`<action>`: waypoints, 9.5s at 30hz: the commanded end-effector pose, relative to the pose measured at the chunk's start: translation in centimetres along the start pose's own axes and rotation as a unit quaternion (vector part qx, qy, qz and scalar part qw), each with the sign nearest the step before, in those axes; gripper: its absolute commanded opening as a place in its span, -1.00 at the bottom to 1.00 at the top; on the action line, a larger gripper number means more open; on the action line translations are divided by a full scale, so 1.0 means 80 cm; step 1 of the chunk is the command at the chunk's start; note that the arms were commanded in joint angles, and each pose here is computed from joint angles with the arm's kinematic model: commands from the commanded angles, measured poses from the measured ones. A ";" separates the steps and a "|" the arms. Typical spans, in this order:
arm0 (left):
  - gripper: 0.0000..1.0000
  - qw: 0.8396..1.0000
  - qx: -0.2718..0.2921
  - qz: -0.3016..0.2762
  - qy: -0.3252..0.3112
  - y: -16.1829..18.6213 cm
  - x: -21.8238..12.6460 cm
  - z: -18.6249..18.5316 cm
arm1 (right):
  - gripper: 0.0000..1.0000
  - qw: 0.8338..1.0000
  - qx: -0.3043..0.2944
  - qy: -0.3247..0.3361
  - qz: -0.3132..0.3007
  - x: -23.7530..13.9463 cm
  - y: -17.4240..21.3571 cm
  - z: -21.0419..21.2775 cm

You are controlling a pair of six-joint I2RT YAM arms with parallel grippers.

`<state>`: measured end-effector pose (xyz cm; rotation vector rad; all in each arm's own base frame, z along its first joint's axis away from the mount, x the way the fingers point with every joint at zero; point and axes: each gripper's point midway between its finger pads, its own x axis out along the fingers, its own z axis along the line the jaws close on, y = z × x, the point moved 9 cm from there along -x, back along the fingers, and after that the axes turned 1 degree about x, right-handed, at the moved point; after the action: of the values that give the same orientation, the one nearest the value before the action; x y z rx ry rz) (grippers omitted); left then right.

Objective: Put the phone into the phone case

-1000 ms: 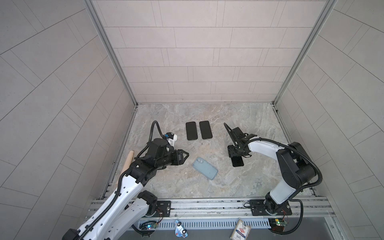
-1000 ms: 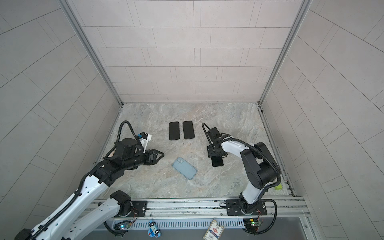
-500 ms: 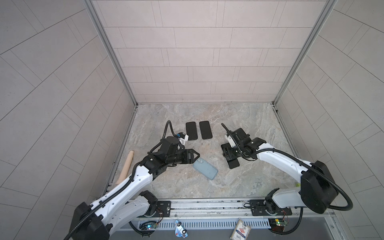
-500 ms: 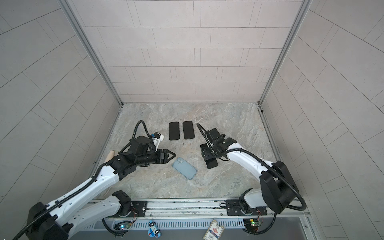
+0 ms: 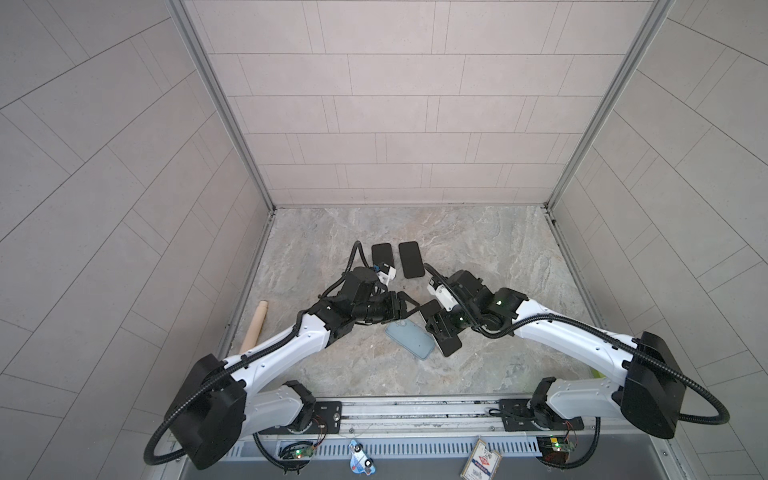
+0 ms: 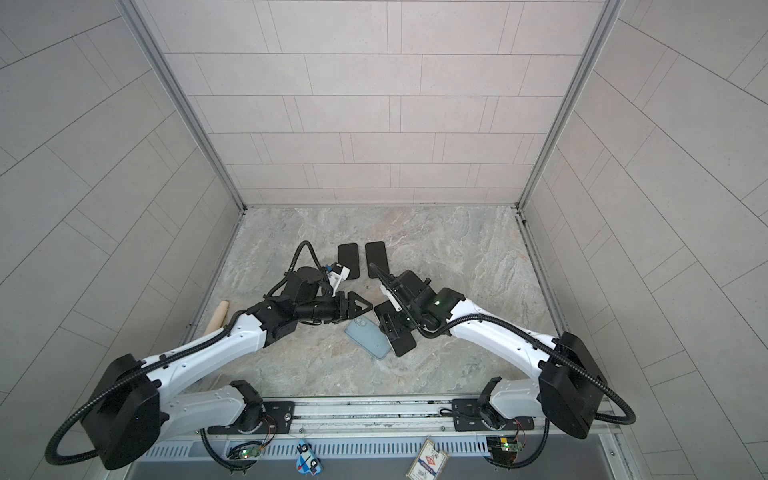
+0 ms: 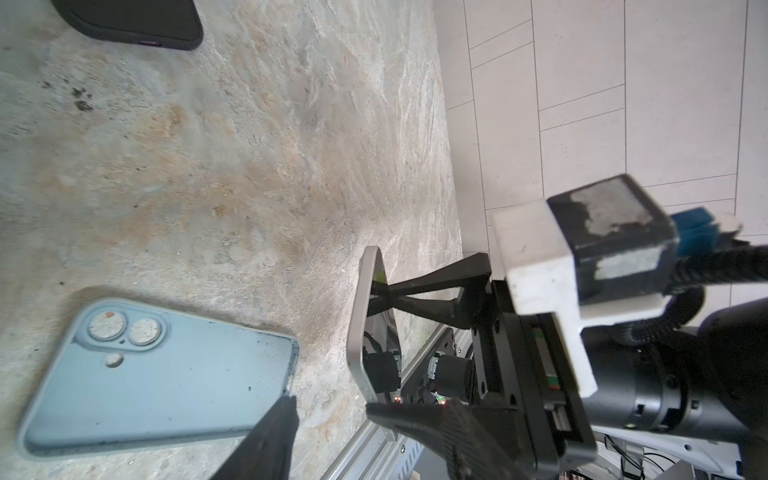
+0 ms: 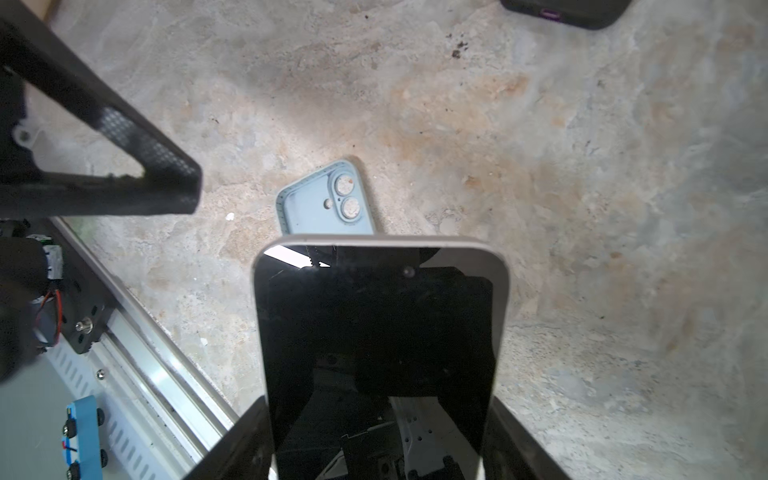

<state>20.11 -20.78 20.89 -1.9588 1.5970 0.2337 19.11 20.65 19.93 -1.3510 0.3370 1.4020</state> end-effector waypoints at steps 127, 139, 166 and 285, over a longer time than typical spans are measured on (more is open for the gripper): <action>-0.25 0.943 0.062 0.028 -0.326 0.025 0.022 0.122 | -1.00 0.868 0.301 -0.146 -0.367 -0.187 0.064 -0.028; -0.24 0.934 0.089 0.057 -0.340 0.027 0.046 0.123 | -1.00 0.882 0.295 -0.140 -0.340 -0.173 0.079 -0.031; -0.89 0.933 0.065 0.079 -0.344 0.032 0.044 0.110 | -1.00 0.876 0.341 -0.208 -0.272 -0.109 0.130 -0.043; 0.74 0.978 -0.075 -0.159 -0.108 0.034 -0.085 0.125 | -0.18 0.938 0.325 -0.114 -0.032 0.045 0.050 -0.046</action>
<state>17.89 -9.80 14.95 -2.1750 1.1479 0.4515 18.25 17.91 13.43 -0.6117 0.5481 1.2313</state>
